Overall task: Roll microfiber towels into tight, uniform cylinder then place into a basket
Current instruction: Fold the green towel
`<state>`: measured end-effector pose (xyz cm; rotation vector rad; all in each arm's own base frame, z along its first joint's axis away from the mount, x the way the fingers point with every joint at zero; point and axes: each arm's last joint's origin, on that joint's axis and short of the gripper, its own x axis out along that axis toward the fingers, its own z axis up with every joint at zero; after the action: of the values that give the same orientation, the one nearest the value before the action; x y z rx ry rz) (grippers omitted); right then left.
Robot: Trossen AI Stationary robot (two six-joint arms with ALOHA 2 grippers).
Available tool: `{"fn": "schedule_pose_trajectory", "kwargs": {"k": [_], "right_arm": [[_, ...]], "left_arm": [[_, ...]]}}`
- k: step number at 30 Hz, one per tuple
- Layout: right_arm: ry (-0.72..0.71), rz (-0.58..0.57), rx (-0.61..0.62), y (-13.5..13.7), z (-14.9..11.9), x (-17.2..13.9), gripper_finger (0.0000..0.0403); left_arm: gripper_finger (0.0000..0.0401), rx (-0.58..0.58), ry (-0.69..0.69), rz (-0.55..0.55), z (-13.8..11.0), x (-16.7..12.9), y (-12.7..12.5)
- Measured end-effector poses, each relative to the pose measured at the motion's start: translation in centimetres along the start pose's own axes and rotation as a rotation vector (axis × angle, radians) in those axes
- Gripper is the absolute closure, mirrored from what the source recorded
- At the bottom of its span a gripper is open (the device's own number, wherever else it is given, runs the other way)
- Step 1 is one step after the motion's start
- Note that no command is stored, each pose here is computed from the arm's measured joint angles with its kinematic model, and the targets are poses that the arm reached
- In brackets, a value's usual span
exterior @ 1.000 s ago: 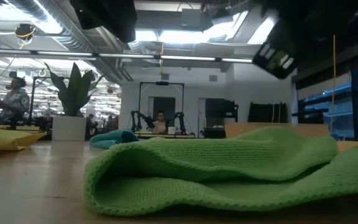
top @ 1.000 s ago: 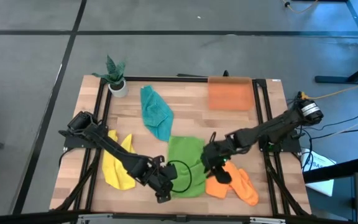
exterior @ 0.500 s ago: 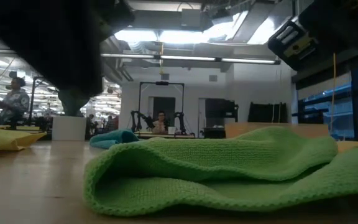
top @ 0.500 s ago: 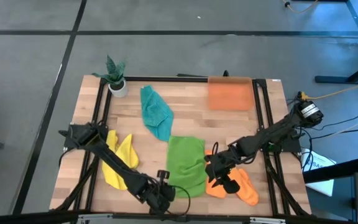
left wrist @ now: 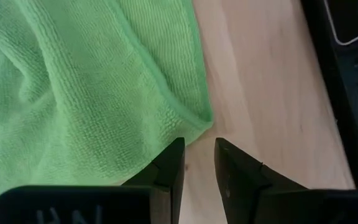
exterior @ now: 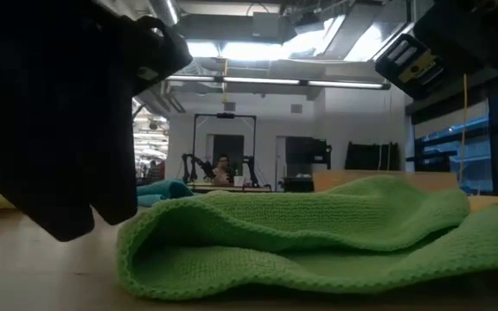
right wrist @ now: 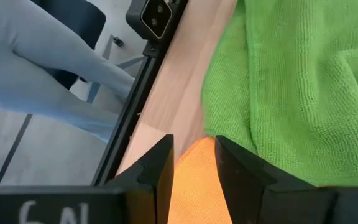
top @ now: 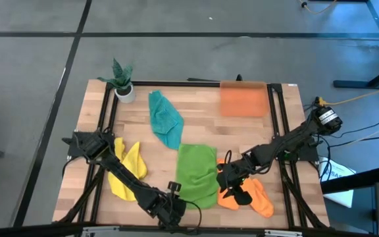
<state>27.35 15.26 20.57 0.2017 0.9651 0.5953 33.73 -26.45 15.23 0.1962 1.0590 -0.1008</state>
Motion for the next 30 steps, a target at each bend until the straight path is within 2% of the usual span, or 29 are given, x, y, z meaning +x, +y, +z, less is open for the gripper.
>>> {"fn": "schedule_pose_trajectory", "kwargs": {"k": [15, 21, 30], "right_arm": [[-0.054, 0.018, -0.011, 0.2, 0.5, 0.0, 0.0283], [-0.053, 0.019, 0.008, 0.2, 0.5, 0.0, 0.0283], [-0.052, 0.021, 0.009, 0.2, 0.5, 0.0, 0.0283]], "left_arm": [[0.0323, -0.009, -0.021, 0.034, 0.2, 0.1, 0.3], [0.0323, 0.037, -0.044, 0.013, 1.0, -0.7, 0.1], [0.0323, 0.035, -0.056, 0.006, 1.5, -1.1, 0.0]]}}
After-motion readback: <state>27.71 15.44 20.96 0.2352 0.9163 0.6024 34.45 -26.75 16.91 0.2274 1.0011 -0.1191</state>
